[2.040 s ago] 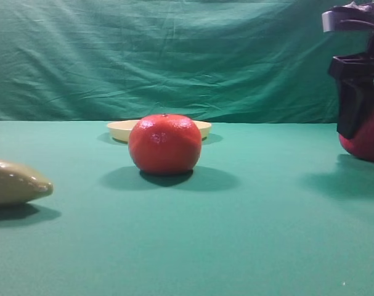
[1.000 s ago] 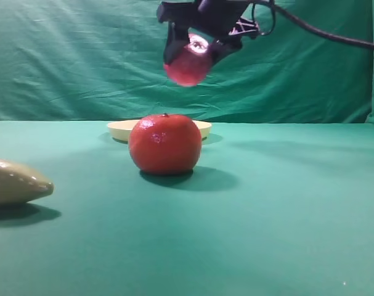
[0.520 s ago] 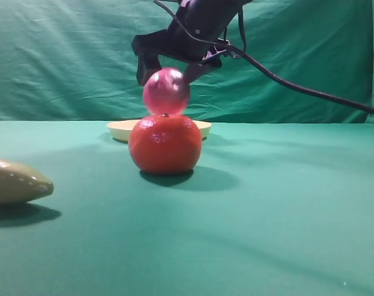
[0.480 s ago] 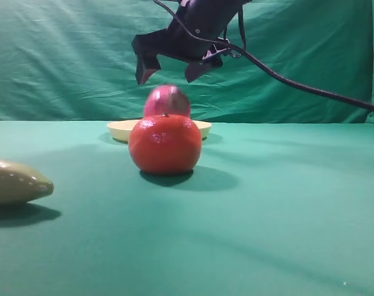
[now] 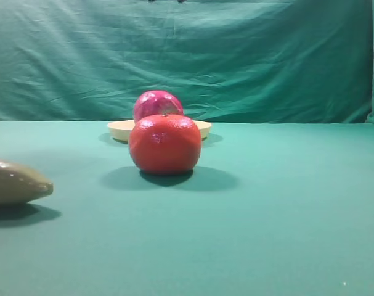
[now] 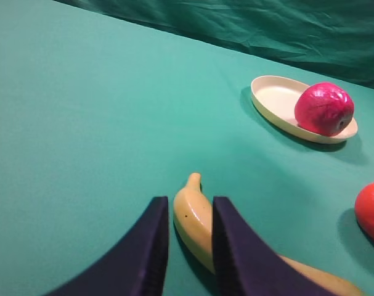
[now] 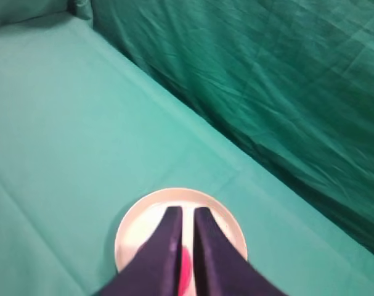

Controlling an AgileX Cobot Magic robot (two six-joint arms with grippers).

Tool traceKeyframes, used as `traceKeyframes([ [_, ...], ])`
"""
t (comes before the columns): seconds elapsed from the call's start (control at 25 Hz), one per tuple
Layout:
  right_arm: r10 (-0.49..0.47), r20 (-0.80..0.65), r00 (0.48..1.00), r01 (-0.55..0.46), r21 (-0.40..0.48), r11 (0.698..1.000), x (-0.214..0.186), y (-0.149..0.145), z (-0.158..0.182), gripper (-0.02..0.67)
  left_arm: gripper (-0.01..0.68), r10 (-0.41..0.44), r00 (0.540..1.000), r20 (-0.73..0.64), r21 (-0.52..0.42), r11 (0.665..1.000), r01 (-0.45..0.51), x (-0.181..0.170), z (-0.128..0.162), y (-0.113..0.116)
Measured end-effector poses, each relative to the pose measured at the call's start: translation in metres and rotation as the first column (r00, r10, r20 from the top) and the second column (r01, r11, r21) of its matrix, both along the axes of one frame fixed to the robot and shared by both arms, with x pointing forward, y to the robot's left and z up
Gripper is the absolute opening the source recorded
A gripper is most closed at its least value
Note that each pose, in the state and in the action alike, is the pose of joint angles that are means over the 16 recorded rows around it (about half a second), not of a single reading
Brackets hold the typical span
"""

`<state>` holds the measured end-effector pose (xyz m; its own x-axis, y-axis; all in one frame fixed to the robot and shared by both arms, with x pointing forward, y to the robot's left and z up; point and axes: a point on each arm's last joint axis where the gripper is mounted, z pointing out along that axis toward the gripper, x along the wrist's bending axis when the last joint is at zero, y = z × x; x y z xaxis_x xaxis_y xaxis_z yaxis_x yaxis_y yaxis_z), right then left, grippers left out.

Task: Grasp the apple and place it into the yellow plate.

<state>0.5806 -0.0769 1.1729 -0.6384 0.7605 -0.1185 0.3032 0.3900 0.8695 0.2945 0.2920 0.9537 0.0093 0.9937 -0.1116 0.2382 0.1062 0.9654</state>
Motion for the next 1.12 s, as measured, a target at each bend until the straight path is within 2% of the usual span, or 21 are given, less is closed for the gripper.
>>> traceKeyframes([
  [0.2, -0.021, -0.074, 0.997, 0.021, -0.005, 1.000, -0.037, -0.024, 0.033, 0.008, 0.157, 0.000, 1.000, 0.000, 0.000, 1.000, 0.000, 0.000, 0.000, 0.000],
  [0.52, -0.067, -0.168, 0.984, 0.070, 0.011, 0.997, -0.088, -0.056, 0.056, 0.000, 0.157, 0.000, 1.000, 0.000, 0.000, 1.000, 0.000, 0.000, 0.000, 0.000],
  [0.8, -0.074, -0.155, 0.985, 0.081, 0.040, 0.996, -0.130, -0.082, 0.053, 0.000, 0.157, 0.000, 1.000, 0.000, 0.000, 1.000, 0.000, 0.000, 0.000, 0.000],
  [1.12, -0.074, -0.071, 0.995, 0.082, 0.121, 0.989, -0.190, -0.120, 0.031, 0.000, 0.157, 0.000, 1.000, 0.000, 0.000, 1.000, 0.000, 0.000, 0.000, 0.000],
])
